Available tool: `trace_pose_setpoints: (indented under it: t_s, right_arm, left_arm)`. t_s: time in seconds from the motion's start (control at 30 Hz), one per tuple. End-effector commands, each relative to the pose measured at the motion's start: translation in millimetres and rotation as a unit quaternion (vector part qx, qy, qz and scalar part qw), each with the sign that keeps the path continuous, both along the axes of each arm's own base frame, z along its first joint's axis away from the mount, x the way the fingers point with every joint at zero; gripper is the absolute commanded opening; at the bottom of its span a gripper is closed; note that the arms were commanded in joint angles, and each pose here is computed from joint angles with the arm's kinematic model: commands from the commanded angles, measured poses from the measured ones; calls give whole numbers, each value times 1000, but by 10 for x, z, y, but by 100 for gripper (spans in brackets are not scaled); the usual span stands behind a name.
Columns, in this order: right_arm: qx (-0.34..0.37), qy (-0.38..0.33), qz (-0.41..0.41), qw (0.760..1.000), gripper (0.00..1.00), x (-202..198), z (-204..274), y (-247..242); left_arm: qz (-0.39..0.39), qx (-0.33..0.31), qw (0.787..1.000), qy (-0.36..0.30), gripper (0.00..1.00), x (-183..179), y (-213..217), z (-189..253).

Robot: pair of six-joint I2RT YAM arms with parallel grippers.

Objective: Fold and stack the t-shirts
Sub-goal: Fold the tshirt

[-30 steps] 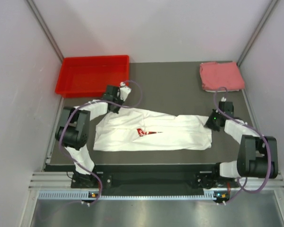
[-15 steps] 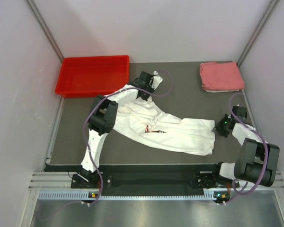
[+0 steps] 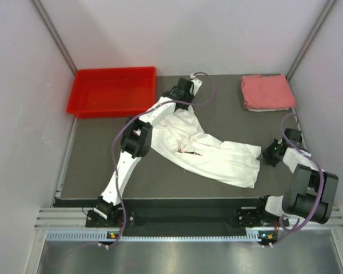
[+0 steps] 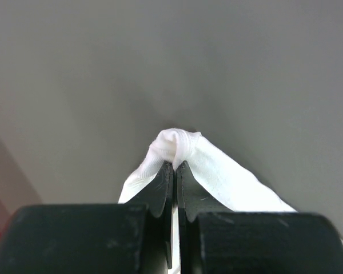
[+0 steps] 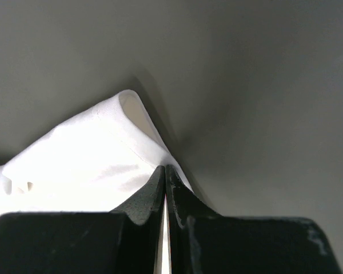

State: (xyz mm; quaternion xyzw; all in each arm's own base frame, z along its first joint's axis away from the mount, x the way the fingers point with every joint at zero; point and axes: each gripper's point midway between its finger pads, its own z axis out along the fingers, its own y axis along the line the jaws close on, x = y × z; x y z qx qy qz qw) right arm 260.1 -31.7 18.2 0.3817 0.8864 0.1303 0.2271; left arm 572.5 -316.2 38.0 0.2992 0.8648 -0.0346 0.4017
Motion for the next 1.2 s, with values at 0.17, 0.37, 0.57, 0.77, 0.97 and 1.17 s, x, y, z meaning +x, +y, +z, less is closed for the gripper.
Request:
trace_pose_setpoints:
  t_s: [0.17,0.37,0.57,0.77,0.97,1.17]
  right_arm:
    - [29,68,-1,997,0,-377,-70,99]
    - [57,88,-9,994,0,-641,-11,266]
    - [68,118,-42,990,3,-836,54,316]
    - [-2,-7,-40,999,60,-193,563,-25]
    - [-87,-155,83,981,61,543,1547,64]
    - [-99,-261,258,925,62,1251,2225,865]
  left_arm:
    - [68,-33,994,-78,0,436,109,246]
    - [84,-27,993,-81,0,512,254,191]
    - [77,-44,992,-92,0,522,196,395]
    - [-3,-77,995,-59,53,200,-54,670]
    - [-2,-84,996,-43,58,-107,27,1158]
    - [-26,-65,997,-25,58,-672,328,1554]
